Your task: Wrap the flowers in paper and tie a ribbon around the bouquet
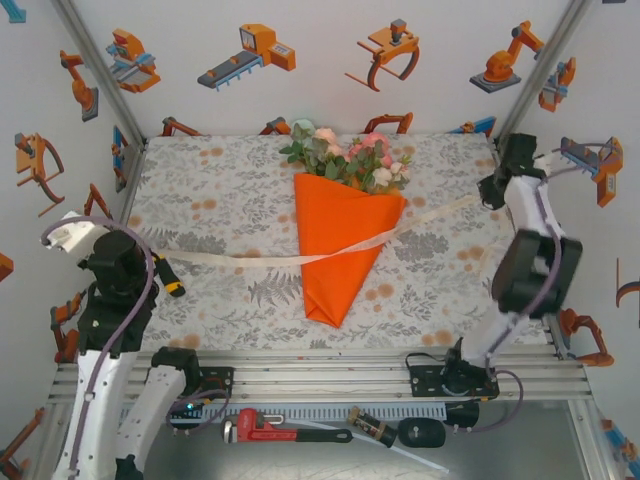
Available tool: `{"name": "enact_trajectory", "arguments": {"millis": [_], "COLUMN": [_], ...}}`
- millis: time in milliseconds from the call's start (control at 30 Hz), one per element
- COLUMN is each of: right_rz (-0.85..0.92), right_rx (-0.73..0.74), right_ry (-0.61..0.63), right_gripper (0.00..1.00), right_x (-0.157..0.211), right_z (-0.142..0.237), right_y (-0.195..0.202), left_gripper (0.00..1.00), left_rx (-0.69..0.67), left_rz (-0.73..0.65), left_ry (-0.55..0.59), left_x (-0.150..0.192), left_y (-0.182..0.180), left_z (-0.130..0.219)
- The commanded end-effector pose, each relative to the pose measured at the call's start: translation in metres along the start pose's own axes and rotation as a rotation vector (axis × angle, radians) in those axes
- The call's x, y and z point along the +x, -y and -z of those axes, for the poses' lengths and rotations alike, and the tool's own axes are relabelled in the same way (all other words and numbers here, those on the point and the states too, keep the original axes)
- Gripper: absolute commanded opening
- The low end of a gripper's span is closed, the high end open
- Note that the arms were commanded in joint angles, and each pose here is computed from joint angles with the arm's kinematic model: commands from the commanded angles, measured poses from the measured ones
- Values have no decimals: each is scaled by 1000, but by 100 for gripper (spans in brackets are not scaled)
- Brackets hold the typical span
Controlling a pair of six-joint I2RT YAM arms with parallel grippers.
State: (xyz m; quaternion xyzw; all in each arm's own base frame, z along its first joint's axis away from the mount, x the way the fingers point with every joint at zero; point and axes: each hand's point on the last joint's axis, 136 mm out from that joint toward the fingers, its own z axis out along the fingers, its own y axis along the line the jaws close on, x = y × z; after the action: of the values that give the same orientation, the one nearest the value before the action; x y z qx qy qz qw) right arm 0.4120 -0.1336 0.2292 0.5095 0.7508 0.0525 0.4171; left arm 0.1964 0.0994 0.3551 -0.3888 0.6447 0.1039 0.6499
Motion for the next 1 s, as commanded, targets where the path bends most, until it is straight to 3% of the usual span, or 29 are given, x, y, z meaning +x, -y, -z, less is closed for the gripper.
{"name": "enact_trajectory", "arguments": {"millis": [0, 167, 267, 367, 467, 767, 867, 967], "right_rz": [-49, -77, -33, 14, 44, 74, 77, 78], "right_rx": [-33, -40, -58, -139, -116, 16, 70, 118], "right_ry": [168, 308, 332, 224, 148, 93, 85, 81], "right_gripper": [0, 0, 0, 0, 0, 0, 0, 0], "right_x": [-16, -14, 3, 38, 63, 89, 99, 107], "right_z": [61, 156, 187, 177, 154, 96, 77, 62], "right_y": [23, 75, 90, 87, 94, 110, 122, 132], "left_gripper": [0, 0, 0, 0, 0, 0, 0, 0], "left_rx": [-25, -73, -94, -122, -129, -88, -109, -135], "left_rz": [119, 196, 249, 234, 212, 16, 38, 142], "left_ry": [84, 231, 281, 274, 261, 120, 19, -100], "left_x": [-35, -83, -95, -92, -85, -22, 8, 42], "left_y": [-21, -58, -76, -82, -79, -1, 9, 4], "left_z": [21, 57, 71, 70, 64, 2, -33, -68]}}
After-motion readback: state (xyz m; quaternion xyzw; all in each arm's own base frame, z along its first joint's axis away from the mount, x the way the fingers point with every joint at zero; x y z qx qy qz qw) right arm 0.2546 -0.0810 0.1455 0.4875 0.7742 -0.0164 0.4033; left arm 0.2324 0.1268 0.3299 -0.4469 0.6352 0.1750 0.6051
